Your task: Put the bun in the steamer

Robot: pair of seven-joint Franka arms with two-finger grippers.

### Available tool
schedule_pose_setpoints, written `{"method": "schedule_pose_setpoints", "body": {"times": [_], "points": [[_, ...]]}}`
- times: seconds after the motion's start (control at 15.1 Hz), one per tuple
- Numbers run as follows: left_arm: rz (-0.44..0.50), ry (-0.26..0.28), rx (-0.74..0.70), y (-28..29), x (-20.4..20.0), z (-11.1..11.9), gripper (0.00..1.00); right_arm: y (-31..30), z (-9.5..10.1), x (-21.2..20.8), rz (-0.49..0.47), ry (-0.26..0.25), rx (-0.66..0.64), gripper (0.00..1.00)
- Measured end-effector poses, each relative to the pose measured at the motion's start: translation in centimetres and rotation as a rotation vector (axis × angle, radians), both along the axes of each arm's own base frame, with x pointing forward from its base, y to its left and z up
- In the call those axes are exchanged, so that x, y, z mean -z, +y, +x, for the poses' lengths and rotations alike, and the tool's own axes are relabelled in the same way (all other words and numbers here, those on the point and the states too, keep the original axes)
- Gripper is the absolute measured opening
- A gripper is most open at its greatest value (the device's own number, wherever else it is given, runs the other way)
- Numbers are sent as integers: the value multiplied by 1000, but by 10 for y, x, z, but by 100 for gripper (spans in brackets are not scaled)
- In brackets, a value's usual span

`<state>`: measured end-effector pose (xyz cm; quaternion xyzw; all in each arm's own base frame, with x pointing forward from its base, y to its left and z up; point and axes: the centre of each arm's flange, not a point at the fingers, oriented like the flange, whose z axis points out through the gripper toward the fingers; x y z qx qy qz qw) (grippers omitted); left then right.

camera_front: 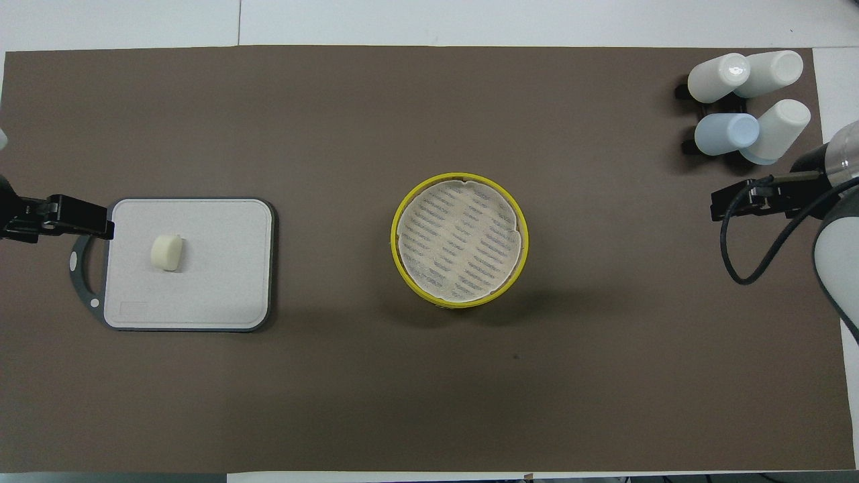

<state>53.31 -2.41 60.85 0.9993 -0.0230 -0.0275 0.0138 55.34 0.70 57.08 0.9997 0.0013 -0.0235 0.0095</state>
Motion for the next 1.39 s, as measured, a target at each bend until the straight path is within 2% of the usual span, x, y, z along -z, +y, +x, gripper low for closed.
{"method": "schedule_pose_setpoints", "body": {"times": [0.6,0.8,0.93,1.06,1.26,1.39], "points": [[-1,-23,-3,3,-2,3,100,1,0,0,0,1,-2,100],[0,-46,26,18,16,8,100,5,0,0,1,1,-8,100],[0,-60,50,37,56,10,100,16,3,-1,6,-27,-10,100],[1,-72,73,56,112,8,100,53,8,2,13,-58,-8,100],[11,-106,82,68,197,0,100,150,12,26,18,-61,22,100],[17,-112,95,65,236,-2,100,218,14,44,21,-59,37,100]]}}
